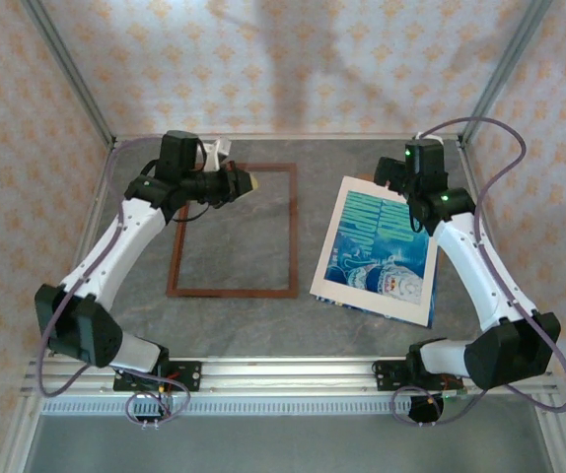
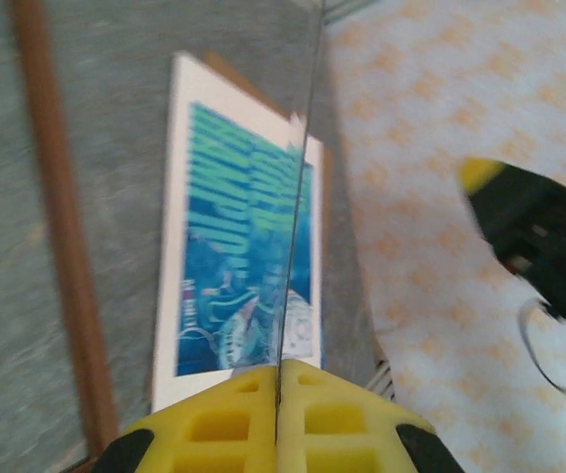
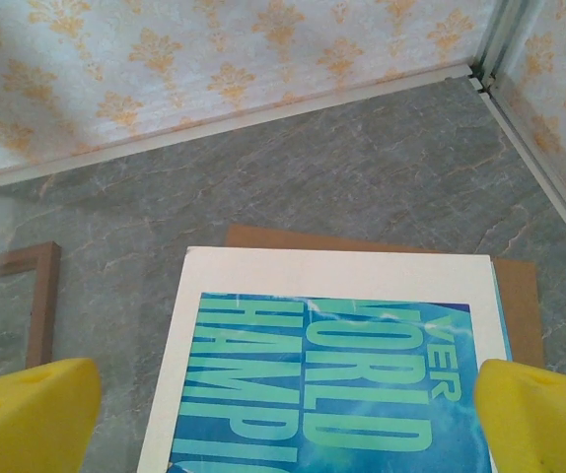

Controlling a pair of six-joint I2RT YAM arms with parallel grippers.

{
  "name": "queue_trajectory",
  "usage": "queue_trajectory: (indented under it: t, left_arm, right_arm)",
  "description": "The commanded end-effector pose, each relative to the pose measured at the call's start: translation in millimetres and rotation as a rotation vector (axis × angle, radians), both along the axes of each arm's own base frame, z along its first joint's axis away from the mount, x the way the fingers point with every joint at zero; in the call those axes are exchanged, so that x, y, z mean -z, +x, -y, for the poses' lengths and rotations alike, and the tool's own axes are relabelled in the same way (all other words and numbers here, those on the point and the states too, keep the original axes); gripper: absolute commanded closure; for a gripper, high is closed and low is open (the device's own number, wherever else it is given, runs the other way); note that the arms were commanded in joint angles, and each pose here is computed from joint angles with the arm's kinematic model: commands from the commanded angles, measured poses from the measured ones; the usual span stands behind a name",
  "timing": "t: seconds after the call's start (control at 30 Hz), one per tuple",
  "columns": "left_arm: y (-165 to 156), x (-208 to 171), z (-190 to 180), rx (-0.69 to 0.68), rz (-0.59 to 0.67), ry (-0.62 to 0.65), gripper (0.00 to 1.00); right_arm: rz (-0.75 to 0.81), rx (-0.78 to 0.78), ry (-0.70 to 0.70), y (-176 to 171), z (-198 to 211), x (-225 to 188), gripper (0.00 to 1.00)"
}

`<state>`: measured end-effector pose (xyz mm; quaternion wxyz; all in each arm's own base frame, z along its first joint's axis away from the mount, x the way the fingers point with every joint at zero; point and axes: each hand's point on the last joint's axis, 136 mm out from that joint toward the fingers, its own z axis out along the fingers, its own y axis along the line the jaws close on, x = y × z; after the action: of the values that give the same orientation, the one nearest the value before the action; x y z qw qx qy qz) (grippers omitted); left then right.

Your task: Put the photo into the frame

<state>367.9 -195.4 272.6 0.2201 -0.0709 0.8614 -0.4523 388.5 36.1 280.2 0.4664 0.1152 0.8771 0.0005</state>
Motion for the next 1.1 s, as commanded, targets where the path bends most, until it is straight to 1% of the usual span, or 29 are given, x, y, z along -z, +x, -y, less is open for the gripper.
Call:
queue_trajectory:
  t: [0.0,0.07,0.17,0.3,0.4,0.47,0.6,0.8,0.97,1.07]
  left_arm:
    - [5,68,-8,-0.009,-0.208,0.036,1.00]
    - [8,104,-16,0.006,-0.301,0.105,1.00]
    - [10,136,-27,0.031,-0.372,0.197,1.00]
    - [15,152,-49,0.031,-0.398,0.326,1.00]
    - [22,157,-62,-0.004,-0.382,0.366,1.00]
    - [28,156,-64,-0.020,-0.363,0.364,1.00]
    - [38,147,-58,-0.052,-0.309,0.303,1.00]
    - [49,137,-59,-0.123,-0.247,0.237,1.00]
    - [52,135,-71,-0.141,-0.225,0.283,1.00]
    - [51,139,-79,-0.142,-0.232,0.344,1.00]
  right_arm:
    - [0.018,-0.005,0.004,9,-5,-6,0.03]
    - [-0.001,-0.013,0.008,12,-9,1,0.03]
    - [-0.025,-0.028,0.010,17,-13,10,0.03]
    - [-0.049,-0.045,0.024,22,-21,23,0.03]
    - [-0.073,-0.062,0.029,25,-29,34,0.03]
    - [-0.086,-0.070,0.024,26,-32,41,0.03]
    - [-0.111,-0.074,0.016,28,-35,51,0.03]
    - [-0.124,-0.079,0.013,31,-38,60,0.03]
    - [-0.132,-0.092,0.015,34,-44,65,0.03]
    - [-0.124,-0.119,0.019,34,-52,65,0.03]
